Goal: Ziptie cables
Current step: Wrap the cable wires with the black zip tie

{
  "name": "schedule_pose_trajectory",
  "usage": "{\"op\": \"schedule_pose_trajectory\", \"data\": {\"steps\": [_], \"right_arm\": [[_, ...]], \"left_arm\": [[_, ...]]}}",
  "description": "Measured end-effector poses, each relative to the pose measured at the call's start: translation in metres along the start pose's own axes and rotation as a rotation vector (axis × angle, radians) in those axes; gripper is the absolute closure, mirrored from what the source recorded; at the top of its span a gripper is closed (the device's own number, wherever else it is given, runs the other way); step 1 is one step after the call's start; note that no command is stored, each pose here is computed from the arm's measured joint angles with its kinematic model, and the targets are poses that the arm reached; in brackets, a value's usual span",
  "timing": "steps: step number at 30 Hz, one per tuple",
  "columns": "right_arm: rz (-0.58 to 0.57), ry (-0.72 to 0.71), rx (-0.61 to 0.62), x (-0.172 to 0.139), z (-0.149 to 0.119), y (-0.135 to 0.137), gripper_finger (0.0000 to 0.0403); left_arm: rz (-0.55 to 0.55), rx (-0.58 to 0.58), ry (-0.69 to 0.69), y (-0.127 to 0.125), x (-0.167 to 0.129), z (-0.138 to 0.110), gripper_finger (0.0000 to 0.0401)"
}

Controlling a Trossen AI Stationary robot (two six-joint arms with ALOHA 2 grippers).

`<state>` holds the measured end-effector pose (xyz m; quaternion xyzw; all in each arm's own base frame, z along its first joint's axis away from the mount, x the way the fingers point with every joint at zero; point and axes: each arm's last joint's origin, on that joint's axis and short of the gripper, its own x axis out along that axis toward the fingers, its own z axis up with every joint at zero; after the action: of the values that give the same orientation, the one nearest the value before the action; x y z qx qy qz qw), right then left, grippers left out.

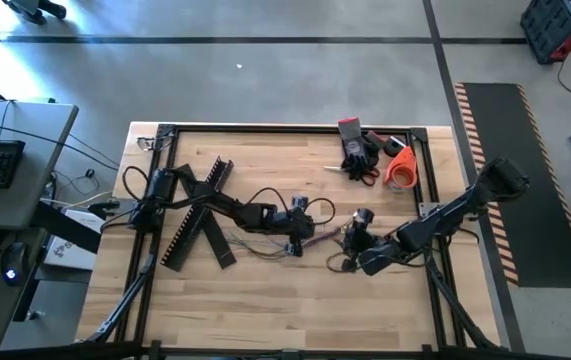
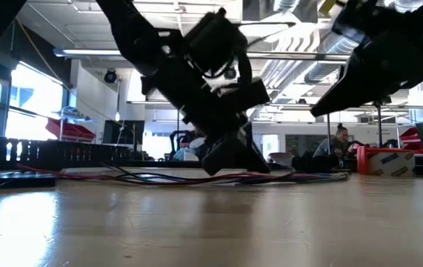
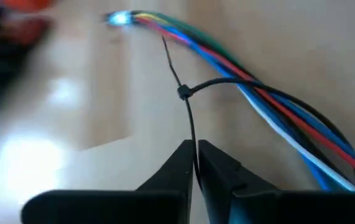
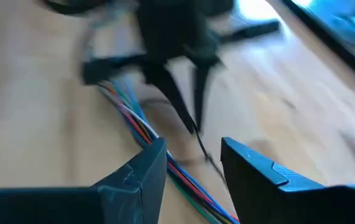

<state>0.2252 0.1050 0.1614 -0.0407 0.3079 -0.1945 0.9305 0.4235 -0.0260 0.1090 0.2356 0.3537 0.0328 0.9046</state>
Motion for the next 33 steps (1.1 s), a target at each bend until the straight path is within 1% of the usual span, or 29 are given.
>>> {"op": "schedule_pose_trajectory", "data": {"steps": [3,6,7,9,12,14,16,18,24,31,33], "right_arm": [[-0.070,0.046,0.053,0.004,-0.004,-0.009,0.0263],[-0.097,0.085,0.121,0.009,-0.005,-0.016,0.0263],[-0.078,0.107,0.135,0.011,-0.005,-0.018,0.0263],[0.002,0.173,0.147,0.016,-0.002,-0.023,0.0260],[0.129,0.246,0.136,0.021,0.001,-0.028,0.0248],[0.185,0.254,0.085,0.021,0.002,-0.029,0.0238],[0.228,0.229,0.029,0.022,0.005,-0.027,0.0229],[0.254,0.196,0.002,0.022,0.008,-0.026,0.0223],[0.269,0.087,0.038,0.025,0.019,-0.023,0.0230],[0.248,0.092,0.054,0.029,0.021,-0.029,0.0258],[0.264,0.097,0.056,0.031,0.021,-0.030,0.0263]], "left_arm": [[0.149,0.070,-0.004,0.000,-0.017,0.017,0.0400],[0.219,0.140,-0.012,-0.009,-0.029,0.028,0.0401],[0.233,0.170,-0.005,-0.014,-0.031,0.029,0.0401],[0.260,0.230,0.013,-0.024,-0.034,0.031,0.0401],[0.303,0.262,0.018,-0.038,-0.040,0.035,0.0401],[0.311,0.272,0.021,-0.047,-0.043,0.033,0.0401],[0.324,0.263,0.008,-0.053,-0.045,0.031,0.0401],[0.339,0.261,0.007,-0.056,-0.046,0.027,0.0401],[0.337,0.249,0.012,-0.060,-0.046,0.018,0.0401],[0.344,0.239,0.001,-0.061,-0.045,0.012,0.0401],[0.347,0.237,0.000,-0.061,-0.045,0.012,0.0401]]}}
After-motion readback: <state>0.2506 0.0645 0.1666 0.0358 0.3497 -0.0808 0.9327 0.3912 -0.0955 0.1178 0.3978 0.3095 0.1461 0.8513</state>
